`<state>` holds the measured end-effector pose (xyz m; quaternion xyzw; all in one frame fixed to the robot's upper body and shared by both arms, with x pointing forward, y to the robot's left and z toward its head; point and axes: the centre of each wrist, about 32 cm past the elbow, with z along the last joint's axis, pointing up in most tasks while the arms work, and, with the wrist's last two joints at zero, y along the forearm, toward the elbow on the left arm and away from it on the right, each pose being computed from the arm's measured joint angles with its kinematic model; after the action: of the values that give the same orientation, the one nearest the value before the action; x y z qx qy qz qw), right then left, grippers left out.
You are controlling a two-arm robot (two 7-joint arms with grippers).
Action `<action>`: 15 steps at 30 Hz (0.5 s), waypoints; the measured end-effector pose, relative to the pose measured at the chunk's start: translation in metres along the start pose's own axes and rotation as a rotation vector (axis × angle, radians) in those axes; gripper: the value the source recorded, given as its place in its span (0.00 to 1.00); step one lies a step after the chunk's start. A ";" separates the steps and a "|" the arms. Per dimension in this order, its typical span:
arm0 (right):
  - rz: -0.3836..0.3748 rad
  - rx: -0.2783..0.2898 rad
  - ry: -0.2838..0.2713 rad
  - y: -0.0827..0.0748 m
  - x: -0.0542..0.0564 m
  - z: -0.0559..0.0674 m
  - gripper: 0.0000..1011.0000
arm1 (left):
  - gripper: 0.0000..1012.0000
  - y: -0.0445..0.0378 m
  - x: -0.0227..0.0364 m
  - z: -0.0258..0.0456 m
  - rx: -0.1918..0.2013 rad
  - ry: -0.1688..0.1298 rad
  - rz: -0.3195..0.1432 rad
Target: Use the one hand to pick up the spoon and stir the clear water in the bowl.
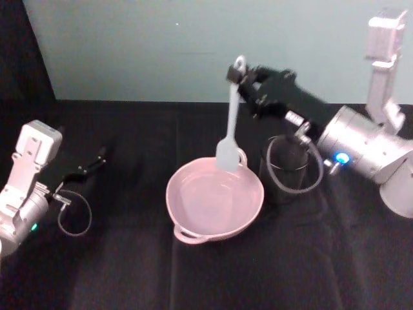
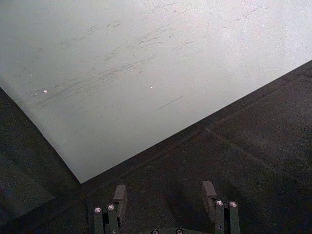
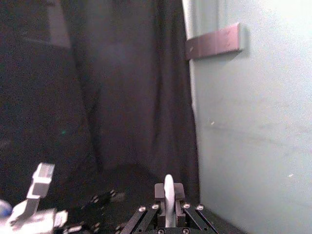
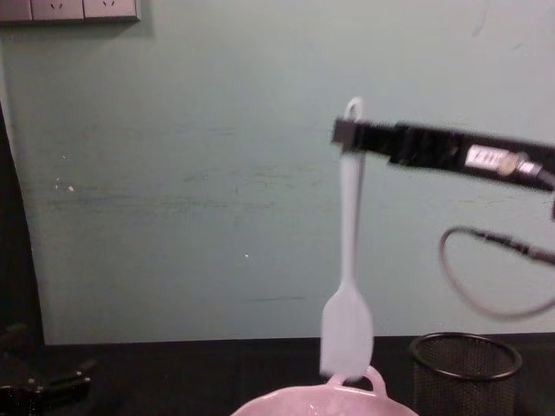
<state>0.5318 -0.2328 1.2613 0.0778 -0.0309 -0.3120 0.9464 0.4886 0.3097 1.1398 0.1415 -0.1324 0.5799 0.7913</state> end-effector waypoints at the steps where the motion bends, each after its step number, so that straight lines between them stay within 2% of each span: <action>1: 0.008 -0.007 0.004 0.001 -0.002 -0.003 0.11 | 1.00 0.0000 0.0000 0.0000 0.000 0.000 0.000; 3: 0.014 -0.014 0.008 0.002 -0.003 -0.005 0.11 | 1.00 0.0000 0.0000 0.0000 0.000 0.000 0.000; 8: 0.055 -0.077 0.030 0.004 -0.015 -0.026 0.11 | 1.00 0.0000 0.0000 0.0000 0.000 0.000 0.000; 9: 0.055 -0.077 0.030 0.004 -0.015 -0.026 0.11 | 1.00 0.0000 0.0000 0.0000 0.000 0.000 0.000; 15: 0.074 -0.118 0.063 0.011 -0.021 -0.047 0.11 | 1.00 0.0000 0.0000 0.0000 0.000 0.000 0.000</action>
<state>0.5260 -0.2056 1.2165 0.0305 0.0143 -0.2754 0.9607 0.4886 0.3097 1.1398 0.1415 -0.1325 0.5800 0.7913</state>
